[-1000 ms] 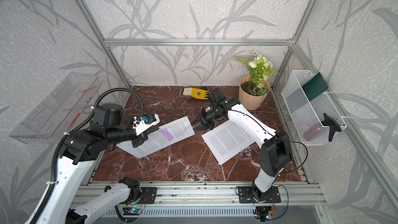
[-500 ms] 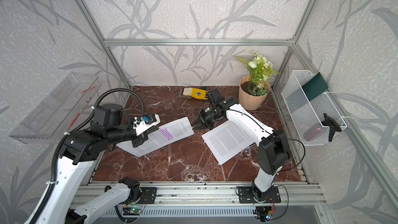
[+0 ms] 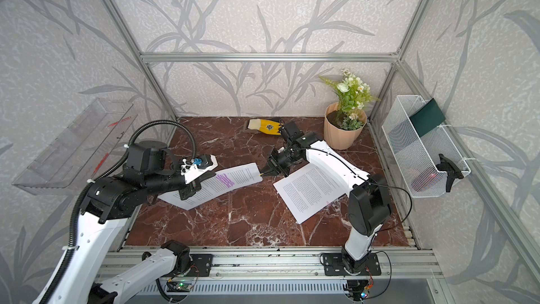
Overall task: Unclip the paperclips from the documents
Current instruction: Remove the paper clip from the document.
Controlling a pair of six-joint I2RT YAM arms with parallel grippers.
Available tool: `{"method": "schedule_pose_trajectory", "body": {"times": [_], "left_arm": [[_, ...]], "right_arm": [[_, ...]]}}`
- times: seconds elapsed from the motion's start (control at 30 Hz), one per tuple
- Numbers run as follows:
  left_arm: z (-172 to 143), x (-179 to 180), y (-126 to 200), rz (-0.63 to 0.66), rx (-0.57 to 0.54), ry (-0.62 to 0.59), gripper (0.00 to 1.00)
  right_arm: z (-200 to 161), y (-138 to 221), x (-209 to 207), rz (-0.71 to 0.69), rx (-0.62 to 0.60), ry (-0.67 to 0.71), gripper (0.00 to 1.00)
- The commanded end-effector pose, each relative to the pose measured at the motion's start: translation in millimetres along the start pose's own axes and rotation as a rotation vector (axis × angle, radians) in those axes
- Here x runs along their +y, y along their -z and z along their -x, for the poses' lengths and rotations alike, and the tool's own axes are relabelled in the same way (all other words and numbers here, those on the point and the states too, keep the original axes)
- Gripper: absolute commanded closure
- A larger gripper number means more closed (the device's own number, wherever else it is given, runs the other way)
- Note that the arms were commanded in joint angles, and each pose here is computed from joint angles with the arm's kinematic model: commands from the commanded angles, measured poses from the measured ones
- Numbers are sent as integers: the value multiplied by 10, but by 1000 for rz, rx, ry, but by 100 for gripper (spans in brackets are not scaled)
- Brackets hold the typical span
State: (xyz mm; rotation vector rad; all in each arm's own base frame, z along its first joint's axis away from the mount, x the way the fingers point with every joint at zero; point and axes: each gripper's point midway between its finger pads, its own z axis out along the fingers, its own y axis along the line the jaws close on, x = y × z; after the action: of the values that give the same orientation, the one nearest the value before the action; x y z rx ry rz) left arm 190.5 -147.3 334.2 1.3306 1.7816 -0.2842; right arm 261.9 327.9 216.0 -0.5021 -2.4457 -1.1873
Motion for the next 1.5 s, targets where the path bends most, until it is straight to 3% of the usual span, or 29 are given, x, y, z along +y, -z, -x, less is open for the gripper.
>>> {"method": "schedule_pose_trajectory", "body": {"times": [0.0,1.0,1.27,1.47], "left_arm": [[82,4,87,18,-26,-45,100],[7,14,147,80,-4,-139,100],[-171,15,186,123,59,-140,100],[-216,55,148,147,67,-99,100]], "right_arm": [[21,-53,-101,-33,8,-31,88],[18,-1,-234,-78,0,-79,100],[308,93,-330,-96,-50,-61,100],[741,-25,-451,-195,-125,59,100]]}}
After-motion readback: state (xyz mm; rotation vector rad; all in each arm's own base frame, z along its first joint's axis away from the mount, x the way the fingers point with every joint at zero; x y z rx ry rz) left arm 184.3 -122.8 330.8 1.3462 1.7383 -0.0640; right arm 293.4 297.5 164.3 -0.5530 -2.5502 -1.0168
